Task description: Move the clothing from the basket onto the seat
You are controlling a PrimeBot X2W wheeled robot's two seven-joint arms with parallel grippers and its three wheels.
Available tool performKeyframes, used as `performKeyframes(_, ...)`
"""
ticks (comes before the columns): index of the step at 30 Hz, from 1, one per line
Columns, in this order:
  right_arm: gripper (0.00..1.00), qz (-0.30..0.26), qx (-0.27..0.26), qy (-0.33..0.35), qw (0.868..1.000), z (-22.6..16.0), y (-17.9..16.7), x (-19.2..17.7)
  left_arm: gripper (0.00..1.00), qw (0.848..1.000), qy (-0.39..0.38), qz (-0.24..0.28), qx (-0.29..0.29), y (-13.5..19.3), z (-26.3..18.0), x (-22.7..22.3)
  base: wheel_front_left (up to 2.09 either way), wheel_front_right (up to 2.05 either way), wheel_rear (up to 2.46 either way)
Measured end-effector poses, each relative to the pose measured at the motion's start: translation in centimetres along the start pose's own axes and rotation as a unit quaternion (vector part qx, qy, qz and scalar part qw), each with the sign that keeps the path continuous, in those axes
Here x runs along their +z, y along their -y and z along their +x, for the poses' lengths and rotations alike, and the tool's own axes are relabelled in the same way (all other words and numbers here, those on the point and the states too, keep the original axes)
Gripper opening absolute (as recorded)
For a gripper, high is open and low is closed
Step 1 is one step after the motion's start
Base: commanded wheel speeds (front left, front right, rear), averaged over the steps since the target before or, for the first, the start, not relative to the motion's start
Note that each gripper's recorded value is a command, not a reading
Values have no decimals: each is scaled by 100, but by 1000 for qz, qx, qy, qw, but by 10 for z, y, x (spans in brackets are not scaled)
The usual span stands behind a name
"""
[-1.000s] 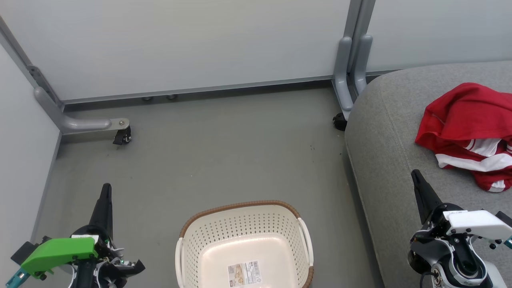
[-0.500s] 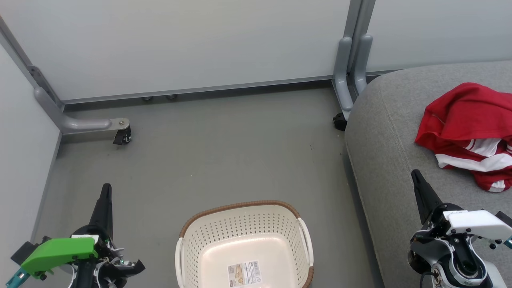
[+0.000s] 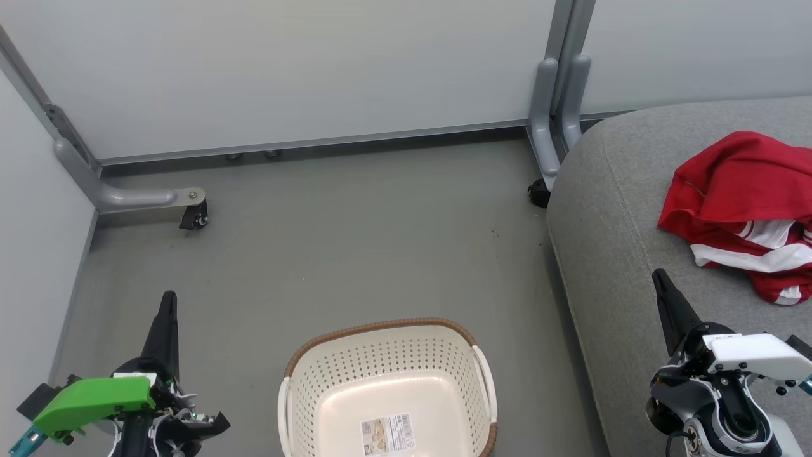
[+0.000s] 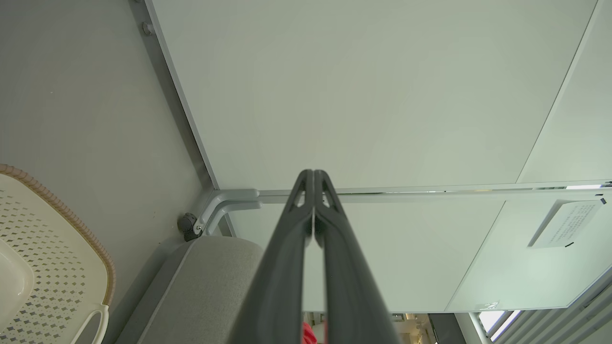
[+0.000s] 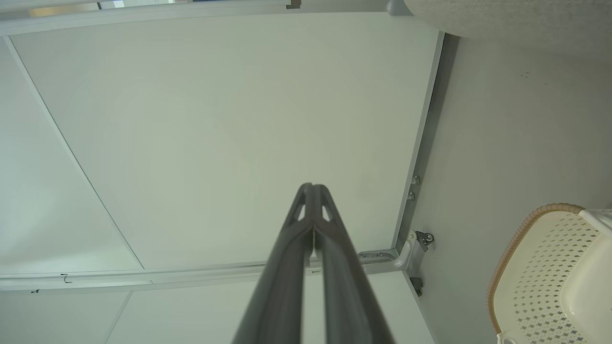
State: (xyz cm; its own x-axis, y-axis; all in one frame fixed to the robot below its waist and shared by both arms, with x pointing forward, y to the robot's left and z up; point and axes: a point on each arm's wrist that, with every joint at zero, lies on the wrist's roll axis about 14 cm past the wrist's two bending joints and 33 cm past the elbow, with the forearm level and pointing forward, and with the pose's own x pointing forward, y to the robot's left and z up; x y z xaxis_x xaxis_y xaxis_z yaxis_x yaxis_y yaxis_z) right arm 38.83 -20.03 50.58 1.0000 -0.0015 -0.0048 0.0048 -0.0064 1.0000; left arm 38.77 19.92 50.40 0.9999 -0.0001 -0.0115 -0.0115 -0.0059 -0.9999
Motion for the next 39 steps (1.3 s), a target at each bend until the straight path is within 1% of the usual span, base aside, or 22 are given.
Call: performKeyframes(39, 0, 0, 0, 0, 1000, 0, 0, 0, 0, 1000, 0, 0, 0, 0, 0, 0, 0, 0, 0)
